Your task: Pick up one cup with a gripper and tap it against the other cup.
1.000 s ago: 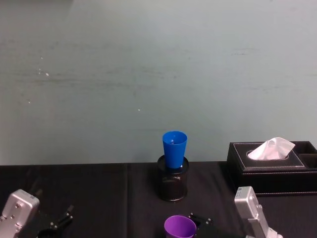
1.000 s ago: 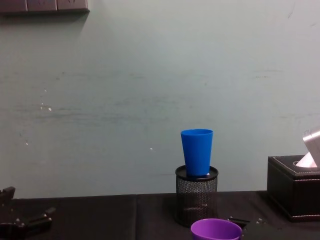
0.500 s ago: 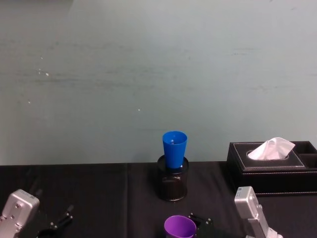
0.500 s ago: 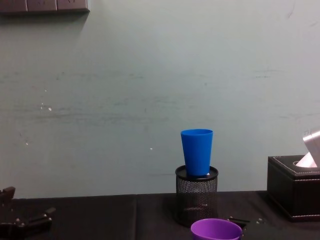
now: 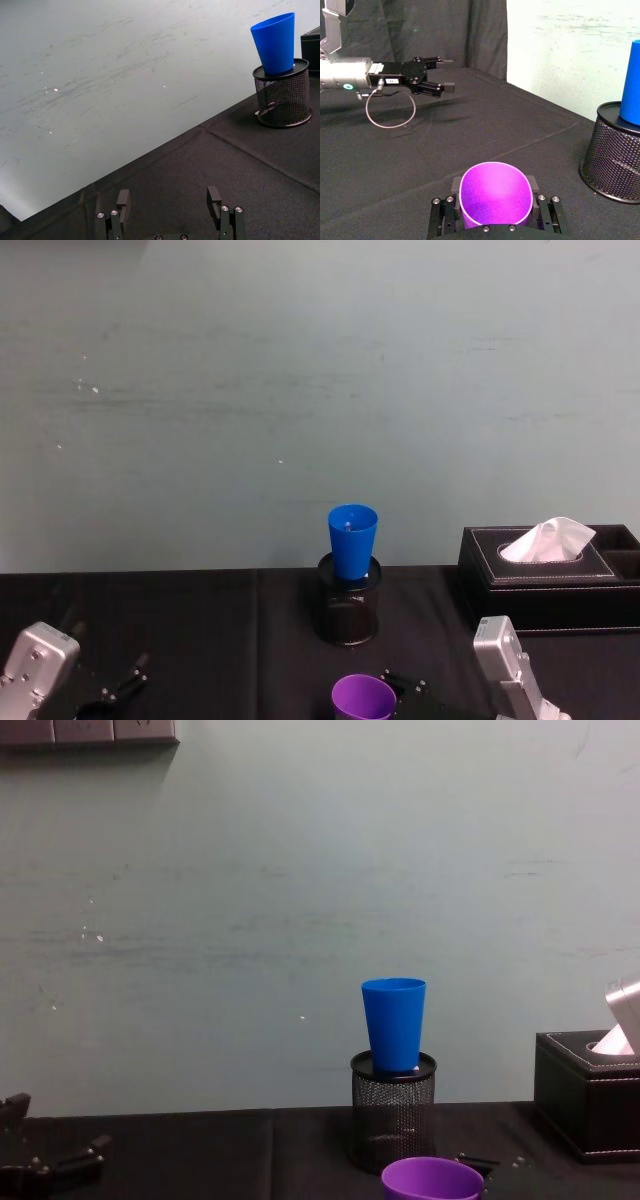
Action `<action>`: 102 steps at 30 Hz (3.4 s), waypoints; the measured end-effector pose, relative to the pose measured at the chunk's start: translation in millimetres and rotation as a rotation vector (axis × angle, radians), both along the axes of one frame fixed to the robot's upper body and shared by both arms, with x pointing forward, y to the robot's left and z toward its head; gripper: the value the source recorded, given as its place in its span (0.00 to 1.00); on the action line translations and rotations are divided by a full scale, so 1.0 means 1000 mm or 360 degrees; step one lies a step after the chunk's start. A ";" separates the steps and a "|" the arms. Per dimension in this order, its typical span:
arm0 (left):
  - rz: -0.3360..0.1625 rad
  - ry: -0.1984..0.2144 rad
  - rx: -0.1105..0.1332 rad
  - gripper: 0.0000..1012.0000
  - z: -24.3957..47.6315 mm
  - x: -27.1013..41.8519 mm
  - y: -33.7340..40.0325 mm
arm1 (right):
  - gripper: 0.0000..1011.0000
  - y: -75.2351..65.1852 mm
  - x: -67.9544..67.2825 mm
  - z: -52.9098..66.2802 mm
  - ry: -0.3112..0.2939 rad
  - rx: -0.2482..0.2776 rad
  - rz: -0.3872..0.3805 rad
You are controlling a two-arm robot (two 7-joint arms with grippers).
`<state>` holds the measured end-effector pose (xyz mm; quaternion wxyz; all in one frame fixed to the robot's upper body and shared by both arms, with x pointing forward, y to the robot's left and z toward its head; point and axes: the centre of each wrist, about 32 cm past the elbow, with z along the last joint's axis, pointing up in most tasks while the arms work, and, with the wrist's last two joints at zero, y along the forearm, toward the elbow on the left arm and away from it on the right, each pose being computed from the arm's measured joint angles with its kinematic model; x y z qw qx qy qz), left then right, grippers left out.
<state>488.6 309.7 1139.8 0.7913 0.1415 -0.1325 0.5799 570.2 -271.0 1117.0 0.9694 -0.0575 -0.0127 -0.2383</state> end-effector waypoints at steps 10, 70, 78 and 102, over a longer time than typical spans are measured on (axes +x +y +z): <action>0.0000 0.0000 0.0000 0.99 0.0000 0.0000 0.0000 | 0.74 0.000 0.000 0.000 0.0000 0.0000 0.0000; 0.0000 0.0000 0.0000 0.99 0.0000 0.0000 0.0000 | 0.74 0.005 0.071 0.097 -0.0107 0.0011 -0.0067; 0.0000 0.0000 0.0000 0.99 0.0000 0.0000 0.0000 | 0.74 0.005 0.081 0.100 -0.0102 0.0030 -0.0077; 0.0000 0.0000 0.0000 0.99 0.0000 0.0000 0.0000 | 0.74 0.005 0.114 0.103 -0.0083 0.0053 -0.0113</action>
